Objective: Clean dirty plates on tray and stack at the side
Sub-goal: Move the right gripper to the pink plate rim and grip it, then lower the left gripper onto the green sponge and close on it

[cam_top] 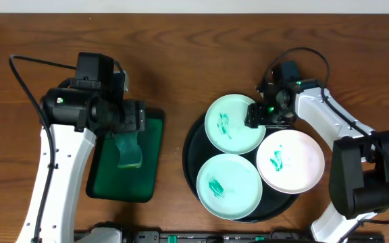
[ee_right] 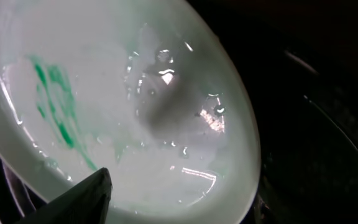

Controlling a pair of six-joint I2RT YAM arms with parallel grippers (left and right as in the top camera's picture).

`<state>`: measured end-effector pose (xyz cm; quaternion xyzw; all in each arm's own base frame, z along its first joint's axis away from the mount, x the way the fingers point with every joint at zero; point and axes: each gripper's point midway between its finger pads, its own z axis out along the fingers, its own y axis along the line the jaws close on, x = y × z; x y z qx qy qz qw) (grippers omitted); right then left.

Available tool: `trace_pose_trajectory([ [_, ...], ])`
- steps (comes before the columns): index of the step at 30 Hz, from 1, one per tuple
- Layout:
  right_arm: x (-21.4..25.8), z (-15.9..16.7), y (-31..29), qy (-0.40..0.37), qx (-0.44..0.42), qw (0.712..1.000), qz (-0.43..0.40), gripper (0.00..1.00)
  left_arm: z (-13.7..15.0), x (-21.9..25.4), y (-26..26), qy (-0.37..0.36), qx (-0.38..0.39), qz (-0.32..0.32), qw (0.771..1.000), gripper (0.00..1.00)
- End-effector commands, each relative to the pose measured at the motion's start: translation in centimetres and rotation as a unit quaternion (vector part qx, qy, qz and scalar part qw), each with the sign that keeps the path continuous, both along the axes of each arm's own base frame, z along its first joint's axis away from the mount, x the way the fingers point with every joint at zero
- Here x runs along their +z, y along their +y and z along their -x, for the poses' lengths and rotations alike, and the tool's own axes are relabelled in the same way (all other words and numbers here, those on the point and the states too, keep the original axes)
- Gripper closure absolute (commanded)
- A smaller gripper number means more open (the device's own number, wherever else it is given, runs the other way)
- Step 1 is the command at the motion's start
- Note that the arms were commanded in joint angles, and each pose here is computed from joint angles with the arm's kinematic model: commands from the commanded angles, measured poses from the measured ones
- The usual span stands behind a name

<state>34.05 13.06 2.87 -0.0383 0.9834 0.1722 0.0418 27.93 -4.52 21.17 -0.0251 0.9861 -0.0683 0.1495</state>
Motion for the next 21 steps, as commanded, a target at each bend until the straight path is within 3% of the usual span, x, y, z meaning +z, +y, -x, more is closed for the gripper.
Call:
trace_pose_trajectory([
  [1, -0.9, 0.8, -0.1, 0.017, -0.034, 0.999, 0.003, 0.35, -0.3, 0.6, -0.1, -0.009, 0.001, 0.001, 1.000, 0.17],
  [6, -2.2, 1.0, -0.3, 0.014, -0.056, 0.998, -0.001, 0.45, -0.3, 0.6, -0.1, -0.009, 0.001, 0.001, 1.000, 0.16],
  [9, -2.6, 1.3, -0.3, 0.017, -0.056, 0.998, 0.000, 0.63, -0.3, 0.6, -0.1, -0.009, 0.001, 0.001, 1.000, 0.17],
  [13, -2.5, 1.3, -0.3, 0.015, -0.056, 0.998, 0.000, 0.93, -0.3, 0.6, -0.1, -0.009, 0.001, 0.001, 1.000, 0.16],
  [14, -2.5, 1.2, -0.3, 0.015, -0.056, 0.998, 0.000, 0.96, -0.3, 0.6, -0.1, -0.009, 0.001, 0.001, 1.000, 0.16],
  [21, -2.7, 1.3, -0.9, 0.018, -0.070, 0.997, 0.017, 0.99, -0.3, 0.6, -0.1, -0.009, 0.001, 0.001, 1.000, 0.17],
])
